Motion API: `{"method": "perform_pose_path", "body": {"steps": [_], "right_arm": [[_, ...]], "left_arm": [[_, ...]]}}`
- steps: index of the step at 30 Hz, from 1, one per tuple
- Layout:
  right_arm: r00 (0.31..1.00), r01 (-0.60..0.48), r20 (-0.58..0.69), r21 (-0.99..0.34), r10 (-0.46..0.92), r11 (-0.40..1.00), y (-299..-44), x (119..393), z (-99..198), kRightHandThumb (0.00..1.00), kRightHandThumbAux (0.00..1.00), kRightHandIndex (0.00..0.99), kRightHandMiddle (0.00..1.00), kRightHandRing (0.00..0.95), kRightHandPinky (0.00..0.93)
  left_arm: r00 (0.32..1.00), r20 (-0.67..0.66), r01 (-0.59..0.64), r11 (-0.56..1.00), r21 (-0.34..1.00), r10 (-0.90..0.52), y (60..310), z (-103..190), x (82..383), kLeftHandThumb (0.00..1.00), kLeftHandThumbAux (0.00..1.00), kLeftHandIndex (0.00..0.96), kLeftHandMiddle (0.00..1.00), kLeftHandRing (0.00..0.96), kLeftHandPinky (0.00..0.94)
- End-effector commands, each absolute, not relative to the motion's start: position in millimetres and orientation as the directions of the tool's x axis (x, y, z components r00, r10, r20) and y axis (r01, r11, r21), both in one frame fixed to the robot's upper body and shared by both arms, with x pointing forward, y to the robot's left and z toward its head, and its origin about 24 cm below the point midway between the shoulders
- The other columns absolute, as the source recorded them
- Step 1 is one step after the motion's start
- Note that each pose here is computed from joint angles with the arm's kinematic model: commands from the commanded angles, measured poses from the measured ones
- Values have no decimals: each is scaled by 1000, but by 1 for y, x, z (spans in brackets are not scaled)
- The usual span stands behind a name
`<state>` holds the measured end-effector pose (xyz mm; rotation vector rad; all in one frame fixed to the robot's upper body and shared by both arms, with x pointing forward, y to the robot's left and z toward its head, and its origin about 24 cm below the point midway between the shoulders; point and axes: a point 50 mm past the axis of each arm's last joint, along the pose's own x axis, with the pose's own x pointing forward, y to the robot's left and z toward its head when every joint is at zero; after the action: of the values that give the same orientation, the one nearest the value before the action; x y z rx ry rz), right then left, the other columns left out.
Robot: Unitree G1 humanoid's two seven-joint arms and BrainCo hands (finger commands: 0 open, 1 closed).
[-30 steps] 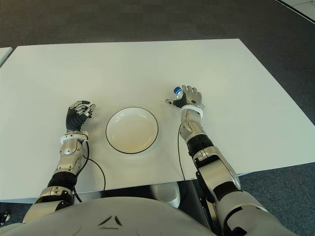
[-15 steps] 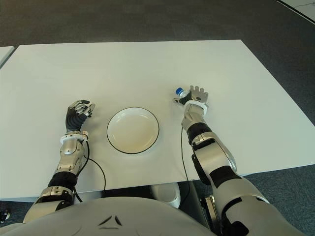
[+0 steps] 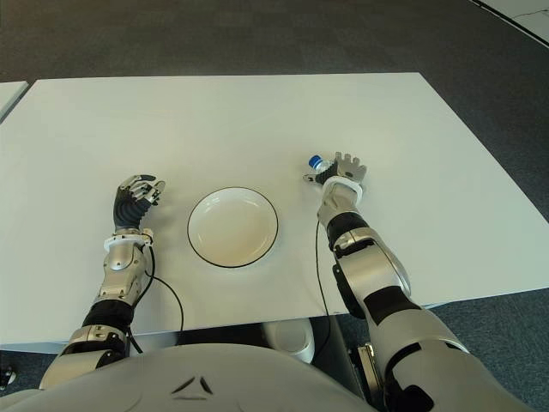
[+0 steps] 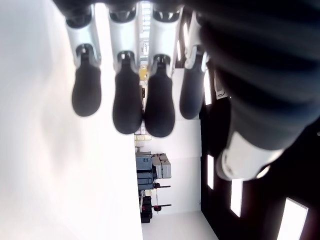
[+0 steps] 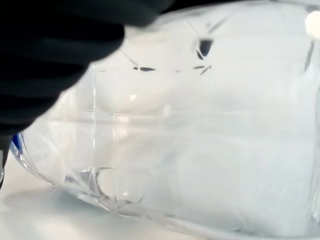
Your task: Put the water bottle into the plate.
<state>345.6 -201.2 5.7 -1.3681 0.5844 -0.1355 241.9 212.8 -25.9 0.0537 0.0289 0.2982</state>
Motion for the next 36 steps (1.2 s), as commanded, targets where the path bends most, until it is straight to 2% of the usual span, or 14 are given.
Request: {"method": "perform_pose_path", "body": {"steps": [1,7,9,11,16,18,21,25,34,36], "right_arm": [[686,-427,-542,-840,-486,335,-211,294,-54,588,490,0,0,0,124],[661,-410,-537,-844,-525,347,-214,289,-57,587,527,0,0,16,217],[645,-413,-538,-843,-543,344,-215,287,-57,597,545,70,35,80,274],[636,-417,-539,-842,-552,341,-215,285,-58,601,551,97,49,103,295],[615,-437,-544,-838,-571,328,-219,281,-60,601,562,243,113,182,353],[611,-443,-546,-836,-573,325,-222,280,-60,597,573,314,166,246,409],[607,-452,-552,-831,-572,323,-227,279,-61,669,665,390,248,320,469],[603,-464,-562,-824,-566,325,-229,279,-62,696,702,422,320,378,515],[589,-465,-580,-813,-563,351,-229,279,-62,699,713,433,402,443,569],[580,-457,-586,-809,-566,369,-229,278,-62,696,714,434,441,481,601]], "left_arm": [[955,-36,-293,955,51,294,215,-29,240,708,712,436,688,664,638],[953,-36,-300,953,43,302,216,-28,239,708,712,436,682,658,632],[952,-32,-303,952,38,304,216,-28,239,708,711,436,680,656,631],[952,-30,-304,952,36,305,216,-28,239,708,711,436,679,655,630],[953,-29,-302,953,32,303,217,-27,239,708,711,436,679,655,635],[953,-28,-301,953,38,302,218,-27,239,708,711,436,680,656,637],[953,-24,-299,953,55,301,219,-26,239,709,711,436,682,662,643],[955,-23,-294,954,53,296,220,-26,239,708,711,436,682,660,641],[956,-22,-292,955,42,293,220,-25,239,708,711,436,677,652,633],[956,-21,-293,955,47,294,220,-25,239,708,711,436,676,653,635]]}}
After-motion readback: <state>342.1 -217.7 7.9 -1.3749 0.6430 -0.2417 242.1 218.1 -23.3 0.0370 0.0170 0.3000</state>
